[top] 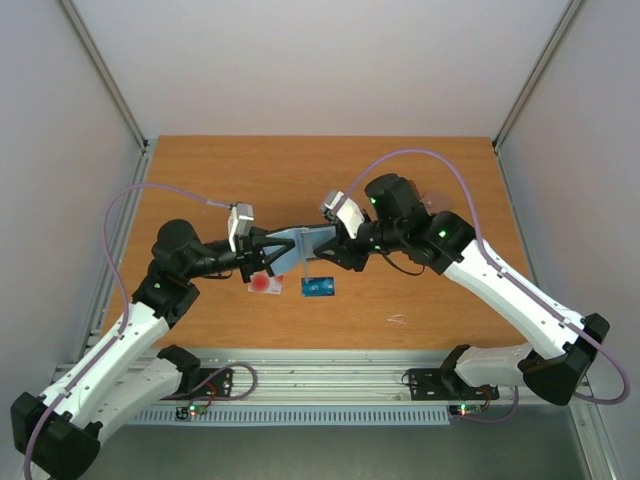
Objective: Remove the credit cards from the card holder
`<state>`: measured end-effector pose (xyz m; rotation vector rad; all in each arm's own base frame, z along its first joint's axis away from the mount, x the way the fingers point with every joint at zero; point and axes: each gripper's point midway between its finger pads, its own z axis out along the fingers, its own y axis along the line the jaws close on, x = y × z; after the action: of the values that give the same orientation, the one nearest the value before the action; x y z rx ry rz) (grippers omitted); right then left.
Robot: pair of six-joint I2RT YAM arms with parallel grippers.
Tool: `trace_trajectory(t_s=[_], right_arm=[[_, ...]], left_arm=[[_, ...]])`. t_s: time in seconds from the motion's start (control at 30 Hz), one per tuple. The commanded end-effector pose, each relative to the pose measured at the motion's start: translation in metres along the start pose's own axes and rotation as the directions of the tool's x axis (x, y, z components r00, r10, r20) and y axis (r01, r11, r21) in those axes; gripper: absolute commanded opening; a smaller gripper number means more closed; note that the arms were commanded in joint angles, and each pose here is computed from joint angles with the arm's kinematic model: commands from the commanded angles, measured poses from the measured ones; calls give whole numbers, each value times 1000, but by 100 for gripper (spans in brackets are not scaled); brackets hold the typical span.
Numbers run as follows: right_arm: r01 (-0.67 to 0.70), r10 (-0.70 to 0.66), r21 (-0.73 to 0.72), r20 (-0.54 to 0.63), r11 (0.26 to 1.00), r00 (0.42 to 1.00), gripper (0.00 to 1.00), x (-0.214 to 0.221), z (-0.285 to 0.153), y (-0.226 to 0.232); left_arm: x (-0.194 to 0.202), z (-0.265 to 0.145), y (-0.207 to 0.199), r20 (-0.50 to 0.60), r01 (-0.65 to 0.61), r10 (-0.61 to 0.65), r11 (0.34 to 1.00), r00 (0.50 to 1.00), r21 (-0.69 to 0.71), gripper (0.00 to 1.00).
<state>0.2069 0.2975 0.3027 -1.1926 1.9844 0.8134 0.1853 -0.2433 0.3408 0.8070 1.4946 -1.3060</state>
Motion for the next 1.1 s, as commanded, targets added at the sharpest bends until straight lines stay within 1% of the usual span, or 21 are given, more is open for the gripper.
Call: trace_trajectory(t_s=[0.0,0.07,0.17,0.23,0.3,0.33,0.4,0.43,0.47,0.5,0.57,0.6,0.67,0.7,0.77,0.8,0.83,0.97,1.07], right_arm=[[52,-40,-106,112,993,993,40,-35,1,25],[61,-42,-157,120,986,992,35,-38,0,35],[69,-40,-223,134,972,990,22,-41,-6,48],[69,-36,-231,141,970,989,14,-42,-11,51],[39,-13,-197,132,980,991,5,-45,-13,46],[7,13,-158,123,987,992,2,-46,-12,39],[-77,83,-60,100,995,992,1,-48,-10,20],[-137,136,9,83,991,987,1,-47,-6,6],[-214,211,83,48,973,976,1,-40,1,-7],[-245,244,175,26,954,969,1,-35,6,-20],[-236,263,364,-27,901,964,1,-24,11,-38],[-212,263,456,-51,864,963,1,-21,12,-46],[-165,272,590,-97,790,957,1,-17,9,-58],[-144,275,633,-114,761,955,1,-17,9,-61],[-94,263,698,-140,710,955,1,-19,7,-66],[-73,255,711,-153,699,955,1,-21,7,-66],[-63,250,713,-161,698,955,1,-23,9,-64],[-61,242,675,-178,735,954,1,-32,19,-55],[-70,195,544,-175,836,965,1,-42,32,-33]], left_arm=[[-22,1,-14,53,-85,82,996,995,41,0],[-21,1,-12,56,-77,75,996,996,33,0],[-19,1,-8,57,-61,59,998,997,21,0],[-17,2,-5,55,-50,50,999,997,4,0],[-15,2,6,54,-33,36,998,998,-50,0],[-13,1,15,53,-21,26,995,998,-93,9],[-9,-1,33,54,-9,20,982,998,-188,47],[-8,-2,39,53,-9,21,976,998,-220,60],[-7,-3,43,50,-19,32,970,998,-241,68],[-6,-3,44,47,-27,40,968,998,-251,75],[-4,-2,47,41,-32,44,963,998,-268,94],[-2,-3,51,41,-23,36,958,998,-286,99],[1,-5,60,42,-5,21,943,999,-333,99],[3,-6,65,41,2,14,933,999,-359,99],[6,-9,73,39,4,13,915,999,-403,99],[7,-10,75,35,2,13,910,999,-415,99],[10,-10,77,27,3,9,908,1000,-420,99],[19,-13,85,16,21,-16,891,1000,-453,99],[28,-19,96,0,26,-30,860,1000,-509,99]])
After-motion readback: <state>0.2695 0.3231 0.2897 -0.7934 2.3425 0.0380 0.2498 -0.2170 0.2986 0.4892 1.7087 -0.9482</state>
